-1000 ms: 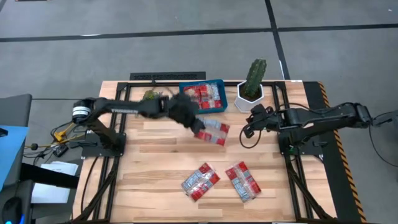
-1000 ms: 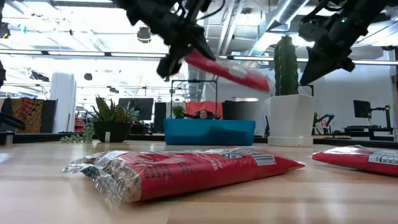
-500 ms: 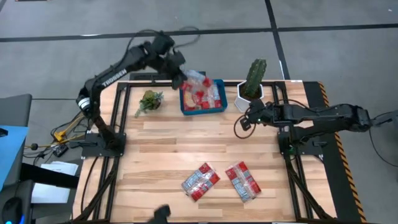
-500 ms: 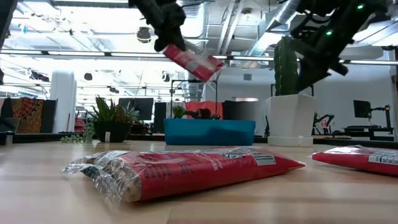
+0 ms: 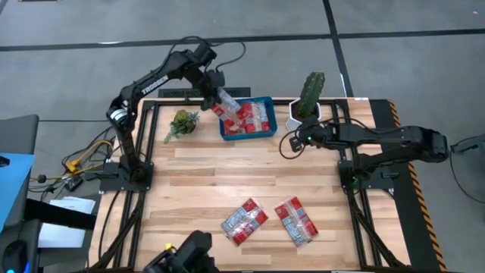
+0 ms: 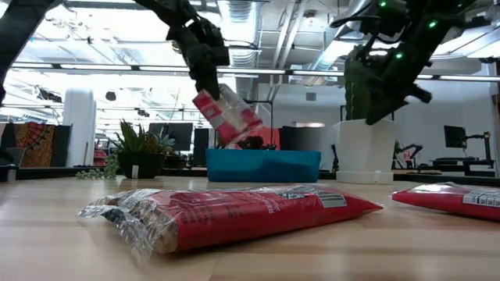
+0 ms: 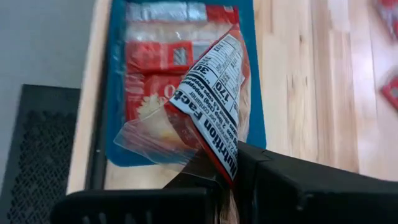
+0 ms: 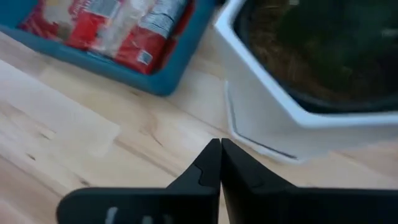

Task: Sort popcorn bags into baskets
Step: Put the top popcorn bag into the blue bin

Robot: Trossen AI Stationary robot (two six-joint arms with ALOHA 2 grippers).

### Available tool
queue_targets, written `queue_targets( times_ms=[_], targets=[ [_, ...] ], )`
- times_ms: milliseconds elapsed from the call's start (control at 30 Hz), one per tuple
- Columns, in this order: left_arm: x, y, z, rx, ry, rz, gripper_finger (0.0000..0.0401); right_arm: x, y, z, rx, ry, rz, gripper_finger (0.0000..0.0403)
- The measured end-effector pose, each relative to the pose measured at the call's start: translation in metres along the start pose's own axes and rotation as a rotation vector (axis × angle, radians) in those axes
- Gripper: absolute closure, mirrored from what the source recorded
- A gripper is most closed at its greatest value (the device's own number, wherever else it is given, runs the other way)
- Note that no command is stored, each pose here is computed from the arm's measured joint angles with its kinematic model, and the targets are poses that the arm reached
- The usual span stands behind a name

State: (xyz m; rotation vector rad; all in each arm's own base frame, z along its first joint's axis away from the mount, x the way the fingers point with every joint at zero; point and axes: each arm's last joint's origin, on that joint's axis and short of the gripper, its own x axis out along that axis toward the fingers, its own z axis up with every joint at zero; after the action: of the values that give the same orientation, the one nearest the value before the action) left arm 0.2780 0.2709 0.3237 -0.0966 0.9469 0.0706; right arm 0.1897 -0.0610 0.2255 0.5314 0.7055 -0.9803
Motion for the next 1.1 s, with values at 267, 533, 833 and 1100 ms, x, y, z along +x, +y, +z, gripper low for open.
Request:
queue_targets(
  times_ms=[267,533,833,1100],
  targets=[
    [0.032,-0.005,0.003,0.114,0.082,-0.021,0.0399,0.007,0.004,-0.002,-0.010,0.029,0.002,0.0385],
    [0.038,-0.018,0.008,0.246,0.129,-0.015,0.0399,0.009,0.005,-0.002,-0.016,0.034,0.003,0.0375],
    [0.042,-0.021,0.009,0.292,0.136,0.000,0.0399,0.010,0.005,-0.003,-0.022,0.037,-0.001,0.0378],
    [0.042,-0.020,0.010,0.305,0.125,0.004,0.0386,0.010,0.005,-0.003,-0.022,0.035,-0.002,0.0379]
  ],
)
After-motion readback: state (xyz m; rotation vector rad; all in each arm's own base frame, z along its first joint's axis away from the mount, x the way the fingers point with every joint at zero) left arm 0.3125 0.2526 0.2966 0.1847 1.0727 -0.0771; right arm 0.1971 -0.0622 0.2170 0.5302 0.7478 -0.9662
